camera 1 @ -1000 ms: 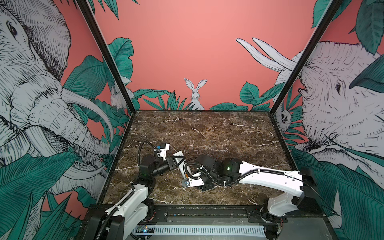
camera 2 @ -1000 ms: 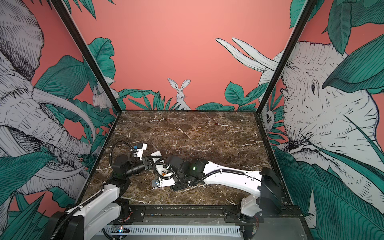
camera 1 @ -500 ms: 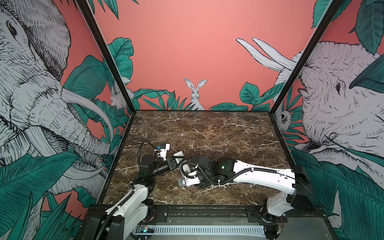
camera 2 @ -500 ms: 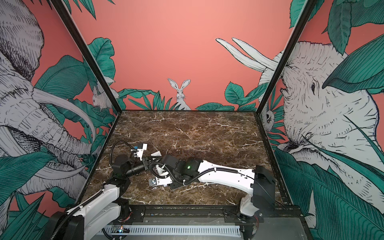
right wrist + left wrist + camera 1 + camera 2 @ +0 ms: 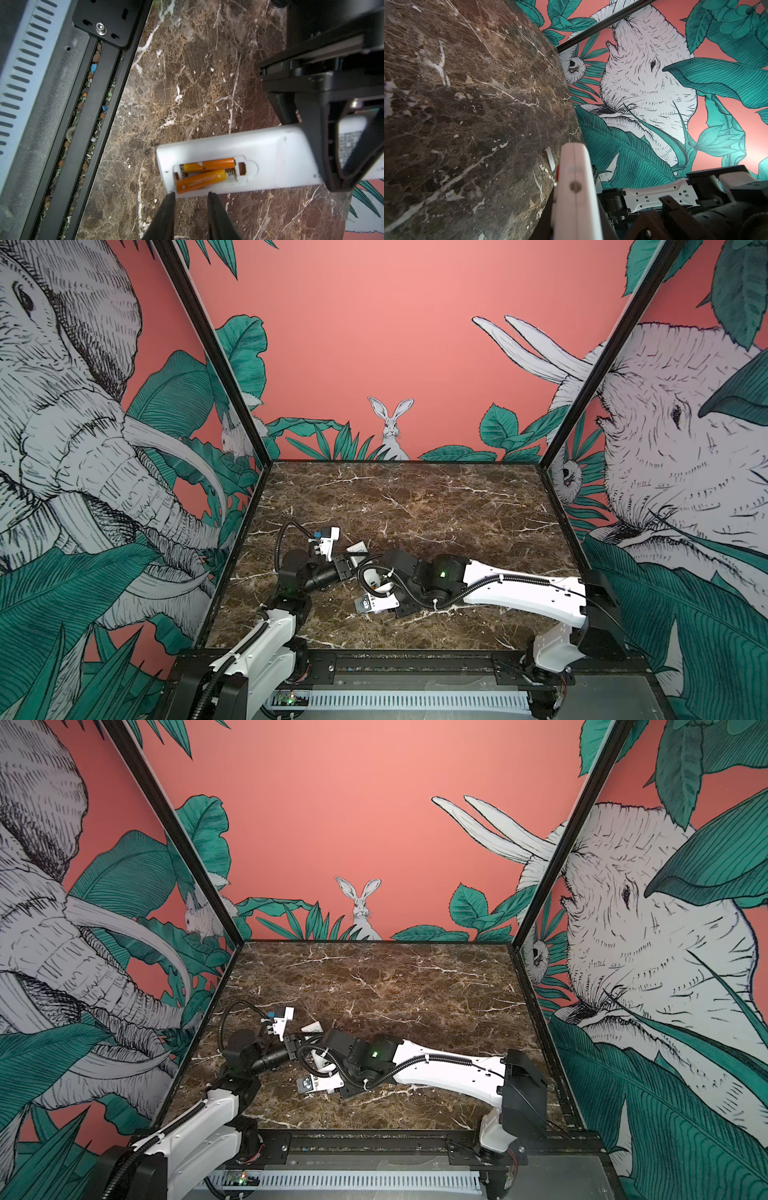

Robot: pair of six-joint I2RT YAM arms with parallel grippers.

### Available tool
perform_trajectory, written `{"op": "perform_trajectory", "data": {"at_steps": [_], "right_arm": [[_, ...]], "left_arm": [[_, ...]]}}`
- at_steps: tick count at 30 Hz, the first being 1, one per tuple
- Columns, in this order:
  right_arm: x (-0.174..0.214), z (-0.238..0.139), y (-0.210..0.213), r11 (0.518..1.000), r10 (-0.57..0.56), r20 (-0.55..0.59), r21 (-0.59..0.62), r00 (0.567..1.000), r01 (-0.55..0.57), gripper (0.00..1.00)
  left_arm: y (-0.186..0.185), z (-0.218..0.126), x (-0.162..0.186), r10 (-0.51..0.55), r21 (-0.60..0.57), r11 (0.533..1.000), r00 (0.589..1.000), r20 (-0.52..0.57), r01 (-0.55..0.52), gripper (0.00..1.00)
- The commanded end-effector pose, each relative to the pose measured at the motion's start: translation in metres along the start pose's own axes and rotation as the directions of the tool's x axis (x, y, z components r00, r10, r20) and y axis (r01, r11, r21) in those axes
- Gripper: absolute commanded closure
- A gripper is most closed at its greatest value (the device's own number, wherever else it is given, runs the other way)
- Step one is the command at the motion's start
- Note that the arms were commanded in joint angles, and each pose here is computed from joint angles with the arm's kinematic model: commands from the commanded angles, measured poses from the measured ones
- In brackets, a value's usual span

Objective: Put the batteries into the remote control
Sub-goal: 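Press both orange batteries down into the compartment with the right gripper fingers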

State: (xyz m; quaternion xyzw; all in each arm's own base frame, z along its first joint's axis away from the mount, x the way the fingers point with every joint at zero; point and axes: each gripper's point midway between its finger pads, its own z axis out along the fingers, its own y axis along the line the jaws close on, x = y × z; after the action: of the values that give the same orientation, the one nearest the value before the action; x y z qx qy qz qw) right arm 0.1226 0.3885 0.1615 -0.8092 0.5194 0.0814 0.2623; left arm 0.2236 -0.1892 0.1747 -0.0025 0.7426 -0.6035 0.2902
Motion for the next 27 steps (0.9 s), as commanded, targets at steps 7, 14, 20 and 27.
{"op": "perform_trajectory", "data": {"at_steps": [7, 14, 20, 27], "right_arm": [[0.004, 0.015, 0.006, 0.999, -0.033, -0.044, -0.034, 0.999, 0.031, 0.73], [0.006, 0.017, 0.004, 0.999, -0.036, -0.052, -0.022, 0.998, 0.035, 0.75], [0.008, 0.021, -0.002, 0.999, -0.041, -0.069, 0.01, 0.997, 0.042, 0.79], [0.005, 0.025, -0.009, 0.998, -0.04, -0.061, 0.041, 0.997, 0.042, 0.81]], "left_arm": [[-0.017, 0.0, -0.008, 0.053, 0.042, 0.998, 0.999, 0.009, -0.053, 1.0], [-0.016, 0.0, -0.008, 0.05, 0.041, 0.998, 0.999, 0.008, -0.051, 1.0], [-0.017, 0.0, -0.009, 0.053, 0.042, 0.998, 0.999, 0.009, -0.053, 1.0], [-0.018, -0.001, -0.008, 0.052, 0.044, 0.998, 0.999, 0.01, -0.052, 1.0]]}}
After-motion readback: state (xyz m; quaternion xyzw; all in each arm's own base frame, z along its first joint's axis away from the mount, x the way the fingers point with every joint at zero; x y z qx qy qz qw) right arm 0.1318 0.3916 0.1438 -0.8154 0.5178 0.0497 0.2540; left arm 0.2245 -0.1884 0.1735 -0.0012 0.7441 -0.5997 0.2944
